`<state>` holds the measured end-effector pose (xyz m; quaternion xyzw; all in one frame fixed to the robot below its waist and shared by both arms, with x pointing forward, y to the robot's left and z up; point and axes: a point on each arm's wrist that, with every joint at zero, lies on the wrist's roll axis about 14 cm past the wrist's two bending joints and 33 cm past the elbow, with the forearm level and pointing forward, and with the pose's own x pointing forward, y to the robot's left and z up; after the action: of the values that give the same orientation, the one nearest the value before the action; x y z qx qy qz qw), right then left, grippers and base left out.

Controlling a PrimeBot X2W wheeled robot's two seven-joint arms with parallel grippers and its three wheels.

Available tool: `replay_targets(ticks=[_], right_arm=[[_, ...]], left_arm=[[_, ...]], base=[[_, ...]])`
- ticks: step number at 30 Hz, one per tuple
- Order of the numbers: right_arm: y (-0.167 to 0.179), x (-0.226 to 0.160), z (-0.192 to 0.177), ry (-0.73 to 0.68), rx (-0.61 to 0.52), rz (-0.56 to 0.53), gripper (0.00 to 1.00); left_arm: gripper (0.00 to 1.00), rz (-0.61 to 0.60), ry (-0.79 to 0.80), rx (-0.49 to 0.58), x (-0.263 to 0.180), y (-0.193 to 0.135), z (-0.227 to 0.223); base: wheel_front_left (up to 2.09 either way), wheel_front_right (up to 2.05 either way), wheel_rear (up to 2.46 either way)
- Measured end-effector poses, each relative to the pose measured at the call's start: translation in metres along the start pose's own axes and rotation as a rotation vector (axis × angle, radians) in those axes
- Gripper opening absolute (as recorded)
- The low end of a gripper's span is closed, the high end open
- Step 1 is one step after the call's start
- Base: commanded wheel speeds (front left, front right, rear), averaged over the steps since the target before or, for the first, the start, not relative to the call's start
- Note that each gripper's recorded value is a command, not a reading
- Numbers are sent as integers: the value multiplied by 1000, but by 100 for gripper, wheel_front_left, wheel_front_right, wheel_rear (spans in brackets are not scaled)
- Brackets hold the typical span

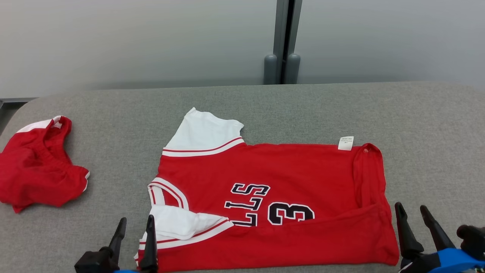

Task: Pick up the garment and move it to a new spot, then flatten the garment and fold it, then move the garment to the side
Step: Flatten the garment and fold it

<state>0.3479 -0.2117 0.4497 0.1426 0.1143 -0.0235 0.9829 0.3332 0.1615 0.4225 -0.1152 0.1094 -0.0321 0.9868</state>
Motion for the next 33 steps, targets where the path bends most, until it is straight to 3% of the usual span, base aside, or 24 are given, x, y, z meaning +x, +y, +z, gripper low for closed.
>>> replay_targets(ticks=[9, 18, 33], right_arm=[[25, 13, 49, -209, -51, 66, 100], [38, 16, 67, -282, -67, 98, 100], [47, 9, 59, -251, -108, 123, 100]], left_arm=[[100, -50, -145, 74, 27, -13, 49], [100, -19, -274, 87, 36, -6, 93], [100, 35, -226, 127, 20, 20, 77]], base=[[0, 0, 0], [0, 0, 0], [0, 0, 0]])
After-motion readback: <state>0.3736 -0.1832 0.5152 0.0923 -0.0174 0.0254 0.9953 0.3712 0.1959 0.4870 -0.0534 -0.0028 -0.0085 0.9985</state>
